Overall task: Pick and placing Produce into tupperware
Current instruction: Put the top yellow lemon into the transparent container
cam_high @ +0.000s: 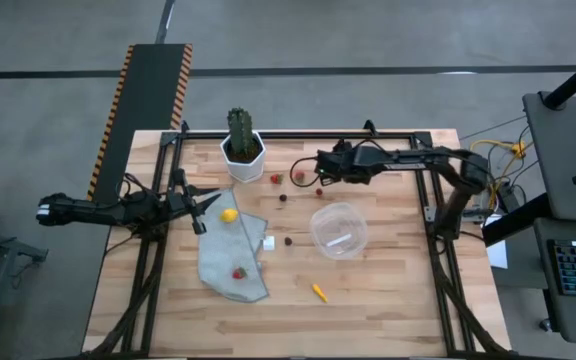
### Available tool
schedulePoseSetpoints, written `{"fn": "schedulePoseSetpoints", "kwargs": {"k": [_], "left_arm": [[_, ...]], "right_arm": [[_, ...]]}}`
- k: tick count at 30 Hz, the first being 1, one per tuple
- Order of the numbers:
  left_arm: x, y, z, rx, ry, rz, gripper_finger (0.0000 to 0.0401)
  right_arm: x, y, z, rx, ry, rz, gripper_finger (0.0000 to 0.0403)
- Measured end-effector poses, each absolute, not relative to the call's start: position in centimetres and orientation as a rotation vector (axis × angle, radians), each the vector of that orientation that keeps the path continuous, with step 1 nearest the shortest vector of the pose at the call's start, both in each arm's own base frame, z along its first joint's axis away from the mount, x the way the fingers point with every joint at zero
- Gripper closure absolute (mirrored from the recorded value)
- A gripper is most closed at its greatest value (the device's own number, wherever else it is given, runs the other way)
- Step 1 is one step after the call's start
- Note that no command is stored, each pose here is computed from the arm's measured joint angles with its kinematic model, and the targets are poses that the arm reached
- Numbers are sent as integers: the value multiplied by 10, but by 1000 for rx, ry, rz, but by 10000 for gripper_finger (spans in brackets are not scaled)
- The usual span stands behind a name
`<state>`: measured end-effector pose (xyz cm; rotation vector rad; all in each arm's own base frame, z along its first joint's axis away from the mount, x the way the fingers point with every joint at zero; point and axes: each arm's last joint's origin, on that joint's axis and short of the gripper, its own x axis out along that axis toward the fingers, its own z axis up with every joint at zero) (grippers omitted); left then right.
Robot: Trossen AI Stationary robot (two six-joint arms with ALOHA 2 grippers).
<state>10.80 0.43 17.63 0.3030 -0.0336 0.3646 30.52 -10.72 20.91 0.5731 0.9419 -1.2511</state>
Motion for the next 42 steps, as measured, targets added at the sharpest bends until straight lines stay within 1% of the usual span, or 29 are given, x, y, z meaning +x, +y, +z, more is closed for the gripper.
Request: {"fn": "schedulePoseSetpoints", "kwargs": {"k": [10,16,21,30,42], "left_arm": [[108,4,177,299,-46,367,344],[107,4,181,284,-80,371,344],[107,4,183,276,-100,374,344],[107,4,182,276,-98,374,344],[107,4,182,273,-99,374,344]], "right_arm": [[281,-54,292,390,747,-940,207],[258,-28,326,251,696,-763,207],[241,-10,344,174,654,-653,207],[236,14,346,132,684,-524,207],[229,33,331,65,776,-456,207]]}}
